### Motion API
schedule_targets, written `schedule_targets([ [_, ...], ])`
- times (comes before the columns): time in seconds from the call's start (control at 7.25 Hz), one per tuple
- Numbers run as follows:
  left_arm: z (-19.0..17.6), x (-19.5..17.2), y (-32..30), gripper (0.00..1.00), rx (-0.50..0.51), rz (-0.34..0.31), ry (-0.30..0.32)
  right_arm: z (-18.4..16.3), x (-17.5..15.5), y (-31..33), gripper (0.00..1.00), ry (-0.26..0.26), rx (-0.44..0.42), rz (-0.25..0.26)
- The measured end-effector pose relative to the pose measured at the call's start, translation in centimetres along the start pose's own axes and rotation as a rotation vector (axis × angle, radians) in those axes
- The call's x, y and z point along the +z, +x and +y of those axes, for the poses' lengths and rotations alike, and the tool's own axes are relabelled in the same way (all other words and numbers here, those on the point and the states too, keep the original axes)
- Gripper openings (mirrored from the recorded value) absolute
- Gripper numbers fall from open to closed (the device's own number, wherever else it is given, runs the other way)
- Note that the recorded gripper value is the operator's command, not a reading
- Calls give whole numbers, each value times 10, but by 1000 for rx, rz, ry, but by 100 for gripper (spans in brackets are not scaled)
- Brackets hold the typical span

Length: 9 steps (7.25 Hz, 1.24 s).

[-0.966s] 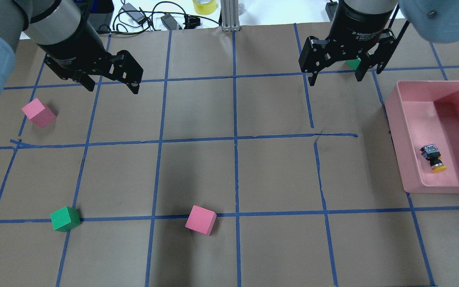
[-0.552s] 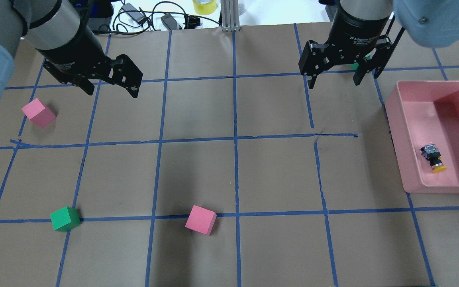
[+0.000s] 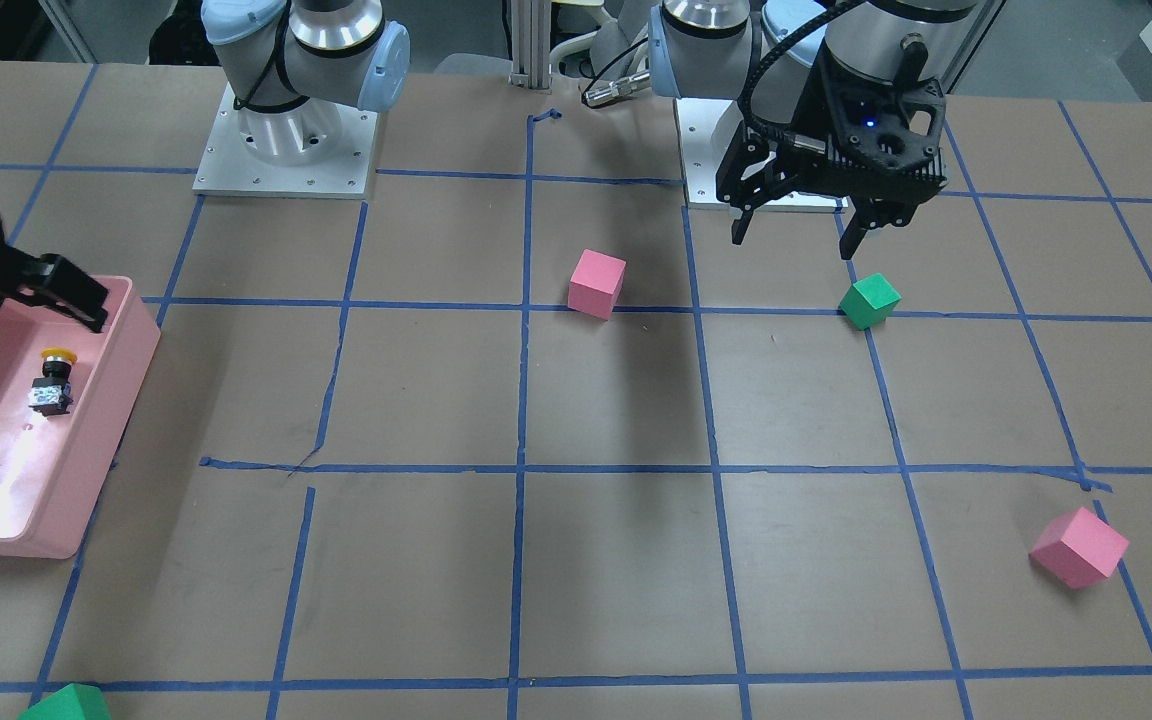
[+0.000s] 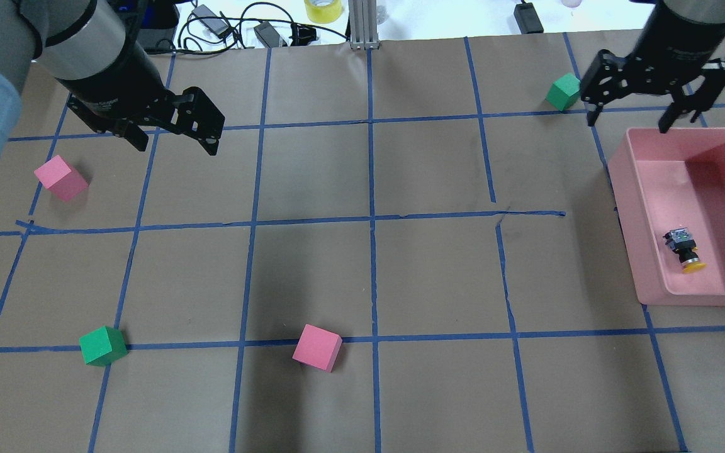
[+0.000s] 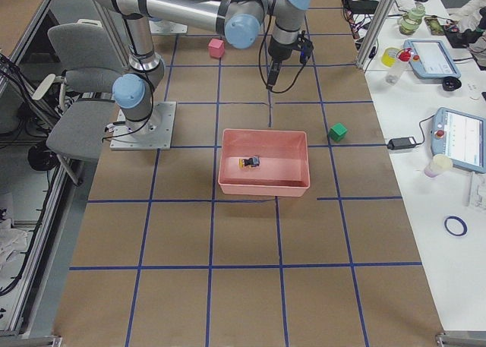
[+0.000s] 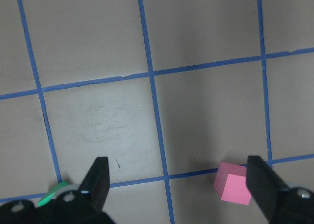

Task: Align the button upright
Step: 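Move the right gripper over the pink tray toward the black button switch, then lower the right gripper and grasp the black switch body in the tray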

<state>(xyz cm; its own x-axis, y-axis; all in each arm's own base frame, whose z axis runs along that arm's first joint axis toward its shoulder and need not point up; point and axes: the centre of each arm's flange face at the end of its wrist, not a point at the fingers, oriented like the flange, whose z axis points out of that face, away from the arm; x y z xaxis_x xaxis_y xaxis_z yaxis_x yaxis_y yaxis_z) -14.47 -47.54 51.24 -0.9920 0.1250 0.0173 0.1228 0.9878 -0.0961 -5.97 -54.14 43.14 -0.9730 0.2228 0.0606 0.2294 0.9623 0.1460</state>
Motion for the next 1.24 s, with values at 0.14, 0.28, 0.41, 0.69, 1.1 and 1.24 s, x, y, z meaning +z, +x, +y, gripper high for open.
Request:
schedule_targets([
  [0.14,0,0,0,100,0,0,1,-6,22,41,100,-6,9,23],
  [0.28,0,-1,0,100,0,0,1,-9,49,71,100,7,-11,35],
  [0.41,0,-1,0,100,0,0,1,-9,82,98,100,24,-36,40],
  [0.69,1,-1,0,100,0,0,2,-1,161,137,100,68,-62,42],
  [1.1,1,-1,0,100,0,0,2,-6,210,142,100,111,-119,11],
  [1.24,1,-1,0,100,0,0,2,-8,215,141,100,117,-144,-6],
])
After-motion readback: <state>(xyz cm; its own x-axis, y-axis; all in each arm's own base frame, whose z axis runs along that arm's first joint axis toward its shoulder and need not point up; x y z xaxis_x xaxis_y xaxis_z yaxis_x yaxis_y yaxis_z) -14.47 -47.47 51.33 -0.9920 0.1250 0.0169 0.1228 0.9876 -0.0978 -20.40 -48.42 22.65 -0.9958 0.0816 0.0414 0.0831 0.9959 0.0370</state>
